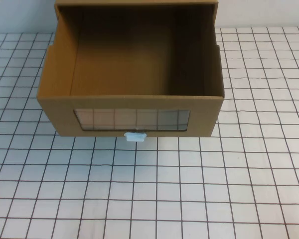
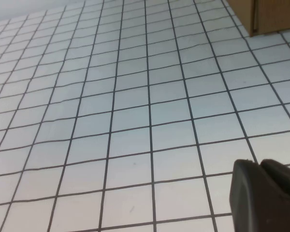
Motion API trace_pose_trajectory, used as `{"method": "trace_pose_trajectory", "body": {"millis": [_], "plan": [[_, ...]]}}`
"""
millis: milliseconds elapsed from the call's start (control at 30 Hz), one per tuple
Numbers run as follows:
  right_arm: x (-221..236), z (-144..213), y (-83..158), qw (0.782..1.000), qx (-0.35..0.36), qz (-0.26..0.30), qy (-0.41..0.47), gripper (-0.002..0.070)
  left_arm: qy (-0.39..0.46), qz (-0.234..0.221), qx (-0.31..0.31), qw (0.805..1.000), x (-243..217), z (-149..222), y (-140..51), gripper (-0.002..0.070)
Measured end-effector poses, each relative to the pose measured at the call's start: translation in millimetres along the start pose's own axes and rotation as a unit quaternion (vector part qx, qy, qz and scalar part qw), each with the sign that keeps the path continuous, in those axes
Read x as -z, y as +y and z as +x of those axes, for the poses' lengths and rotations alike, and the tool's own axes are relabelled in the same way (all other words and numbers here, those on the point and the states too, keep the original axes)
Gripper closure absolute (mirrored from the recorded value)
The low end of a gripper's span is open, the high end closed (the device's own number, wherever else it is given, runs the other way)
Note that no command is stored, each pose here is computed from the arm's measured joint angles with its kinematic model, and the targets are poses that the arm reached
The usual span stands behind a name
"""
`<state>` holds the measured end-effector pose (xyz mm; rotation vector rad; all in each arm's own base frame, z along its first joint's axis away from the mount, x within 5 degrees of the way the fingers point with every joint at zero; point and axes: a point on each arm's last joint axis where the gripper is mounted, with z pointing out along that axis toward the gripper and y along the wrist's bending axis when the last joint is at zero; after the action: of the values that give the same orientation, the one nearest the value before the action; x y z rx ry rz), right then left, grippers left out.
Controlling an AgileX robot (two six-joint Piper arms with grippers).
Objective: Close the shoe box
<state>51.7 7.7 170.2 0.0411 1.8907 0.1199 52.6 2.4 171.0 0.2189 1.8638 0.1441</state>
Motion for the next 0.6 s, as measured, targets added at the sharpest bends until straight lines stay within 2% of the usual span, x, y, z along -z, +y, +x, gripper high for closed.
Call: {"method": "trace_pose_trajectory", "body": {"millis": [367,600], "plan": [[0.0,0.0,0.0,1.0,0.0,0.0,0.0,0.069,0.0,0.002,0.01,1.0,0.0,0.0,-0.4,0.068],[0.0,0.0,0.0,1.0,0.0,0.0,0.0,0.069,0.0,0.005,0.046,0.999,0.0,0.0,-0.9,0.068]]}}
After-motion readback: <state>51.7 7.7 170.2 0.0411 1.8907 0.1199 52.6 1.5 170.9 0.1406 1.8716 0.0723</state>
